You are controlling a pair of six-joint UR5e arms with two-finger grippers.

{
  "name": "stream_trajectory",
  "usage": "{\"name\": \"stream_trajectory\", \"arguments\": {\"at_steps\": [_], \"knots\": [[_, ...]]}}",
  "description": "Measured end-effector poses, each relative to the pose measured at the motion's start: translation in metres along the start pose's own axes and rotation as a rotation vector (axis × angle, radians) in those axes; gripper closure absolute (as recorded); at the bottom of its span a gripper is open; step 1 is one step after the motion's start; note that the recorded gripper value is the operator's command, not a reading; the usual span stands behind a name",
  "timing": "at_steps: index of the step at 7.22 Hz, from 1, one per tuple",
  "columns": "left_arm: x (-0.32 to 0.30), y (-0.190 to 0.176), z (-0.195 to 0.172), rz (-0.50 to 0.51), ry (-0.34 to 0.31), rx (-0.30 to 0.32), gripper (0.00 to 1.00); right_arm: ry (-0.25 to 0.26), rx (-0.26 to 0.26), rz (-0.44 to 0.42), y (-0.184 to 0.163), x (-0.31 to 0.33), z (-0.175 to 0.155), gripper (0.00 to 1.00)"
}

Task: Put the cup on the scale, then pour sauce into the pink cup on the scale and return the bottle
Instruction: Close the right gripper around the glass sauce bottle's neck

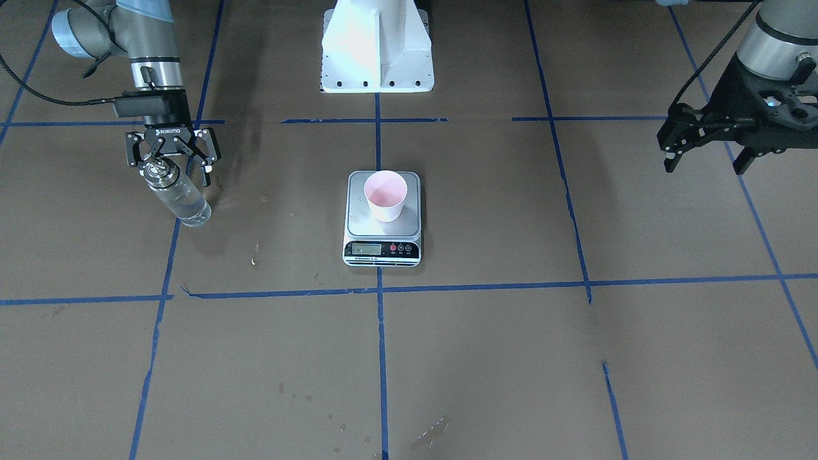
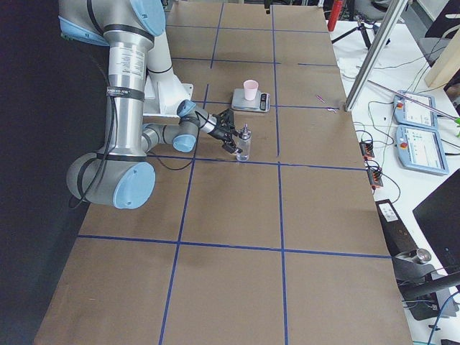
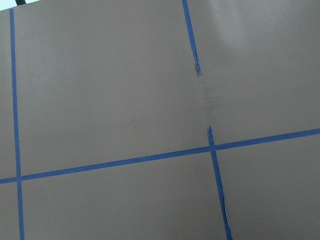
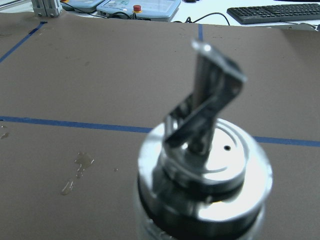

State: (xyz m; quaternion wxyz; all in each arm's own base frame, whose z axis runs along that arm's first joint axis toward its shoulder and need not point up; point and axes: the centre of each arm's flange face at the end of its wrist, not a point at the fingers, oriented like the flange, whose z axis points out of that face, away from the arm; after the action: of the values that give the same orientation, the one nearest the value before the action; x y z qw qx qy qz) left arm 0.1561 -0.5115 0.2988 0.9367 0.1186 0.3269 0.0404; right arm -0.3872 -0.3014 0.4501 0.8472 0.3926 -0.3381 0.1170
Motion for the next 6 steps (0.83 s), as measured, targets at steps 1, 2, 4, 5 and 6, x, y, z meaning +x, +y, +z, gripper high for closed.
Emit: {"name": "stream_trajectory", "arguments": {"at_steps": [1,2,4,5,6], "knots": [[0.0000,0.0000,-0.0001,0.000,0.001,0.000,0.00,0.001,0.004,-0.013,0.0017,-0.0030,0.0041,0.00],[0.0001,0.0001,-0.0001,-0.001,0.001,-0.001,0.00,-0.002,0.006,-0.026,0.0019,-0.0042,0.0055,0.00],[0.0008,-0.0002,-0.0008,-0.006,0.003,0.000,0.00,-0.001,0.006,-0.036,0.0043,-0.0037,0.0082,0.00],[0.0014,-0.0004,-0.0014,-0.008,0.004,0.001,0.00,0.005,0.004,-0.042,0.0074,-0.0014,0.0112,0.00],[0.0017,-0.0003,-0.0019,-0.008,0.004,0.002,0.00,0.011,0.002,-0.045,0.0095,0.0005,0.0134,0.00]]}}
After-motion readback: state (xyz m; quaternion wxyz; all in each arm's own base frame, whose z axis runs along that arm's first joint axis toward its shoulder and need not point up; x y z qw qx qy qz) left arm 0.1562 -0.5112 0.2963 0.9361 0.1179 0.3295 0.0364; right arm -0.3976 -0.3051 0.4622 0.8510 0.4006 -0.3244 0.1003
